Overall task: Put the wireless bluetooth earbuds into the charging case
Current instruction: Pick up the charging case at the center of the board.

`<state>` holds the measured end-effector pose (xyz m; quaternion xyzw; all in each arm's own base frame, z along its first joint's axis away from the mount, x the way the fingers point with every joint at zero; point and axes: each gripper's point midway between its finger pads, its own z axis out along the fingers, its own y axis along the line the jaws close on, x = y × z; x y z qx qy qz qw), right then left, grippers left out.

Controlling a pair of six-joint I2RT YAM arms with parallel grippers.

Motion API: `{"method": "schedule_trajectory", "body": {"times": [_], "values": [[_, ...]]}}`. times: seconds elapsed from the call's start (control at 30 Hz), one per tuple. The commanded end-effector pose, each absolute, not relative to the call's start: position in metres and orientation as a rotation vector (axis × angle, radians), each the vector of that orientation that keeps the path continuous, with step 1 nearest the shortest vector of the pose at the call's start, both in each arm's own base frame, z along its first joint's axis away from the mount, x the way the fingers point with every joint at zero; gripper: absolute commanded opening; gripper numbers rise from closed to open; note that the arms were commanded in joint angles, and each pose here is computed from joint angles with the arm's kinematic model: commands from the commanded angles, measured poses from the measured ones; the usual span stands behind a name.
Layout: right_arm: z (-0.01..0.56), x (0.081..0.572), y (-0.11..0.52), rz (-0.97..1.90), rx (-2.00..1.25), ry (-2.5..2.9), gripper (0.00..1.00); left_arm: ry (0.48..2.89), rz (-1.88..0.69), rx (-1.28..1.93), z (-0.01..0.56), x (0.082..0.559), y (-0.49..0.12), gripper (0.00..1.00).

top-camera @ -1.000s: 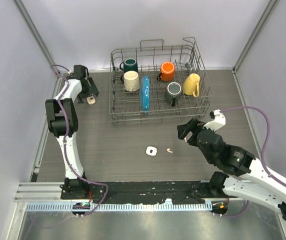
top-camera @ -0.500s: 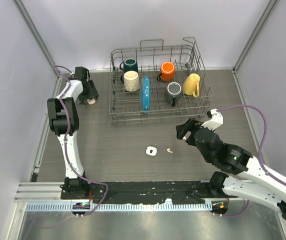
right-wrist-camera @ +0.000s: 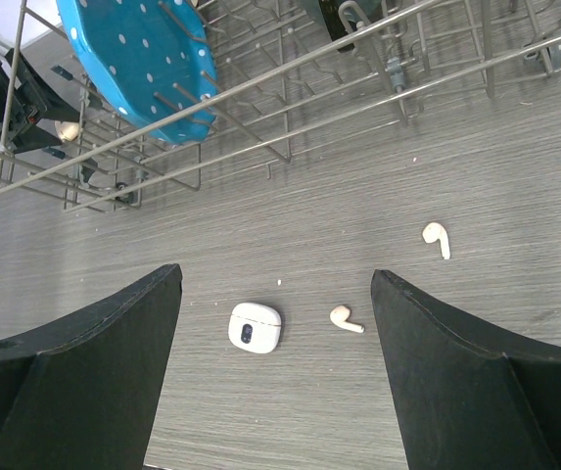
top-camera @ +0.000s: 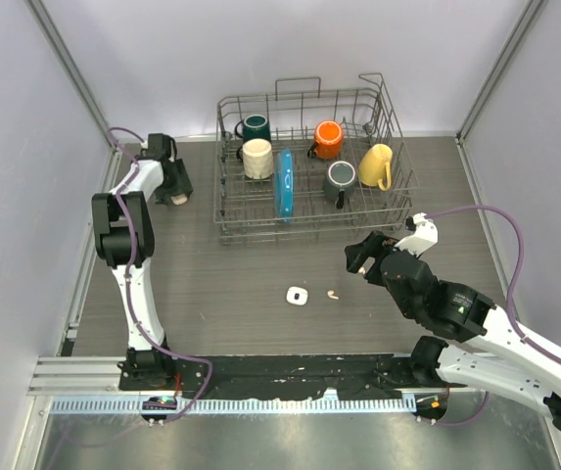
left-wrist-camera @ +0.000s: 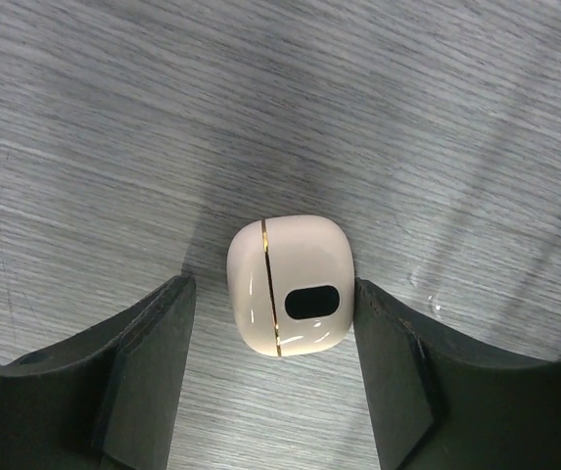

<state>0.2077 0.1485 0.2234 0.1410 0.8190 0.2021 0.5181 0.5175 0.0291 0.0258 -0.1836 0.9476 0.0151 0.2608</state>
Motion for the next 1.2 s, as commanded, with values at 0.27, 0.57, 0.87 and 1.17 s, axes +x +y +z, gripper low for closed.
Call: {"method": "schedule_trajectory", "body": {"times": [0.27, 0.57, 0.87, 1.17], "values": [[0.244, 0.211, 0.146, 0.524, 0.382, 1.906, 0.84, 2.582, -0.029, -0.428, 0.024, 0.513, 0.021, 0.48], [0.245, 0.21, 0.146, 0.535, 0.387, 1.903, 0.84, 2.528, -0.066, -0.405, 0.059, 0.503, 0.015, 0.01], [0.246, 0.208, 0.145, 0.547, 0.386, 1.899, 0.84, 2.323, -0.122, -0.415, 0.138, 0.461, 0.01, 0.0], [0.247, 0.207, 0.144, 0.557, 0.389, 1.894, 0.84, 2.183, -0.301, -0.335, 0.193, 0.398, -0.018, 0.0]]}}
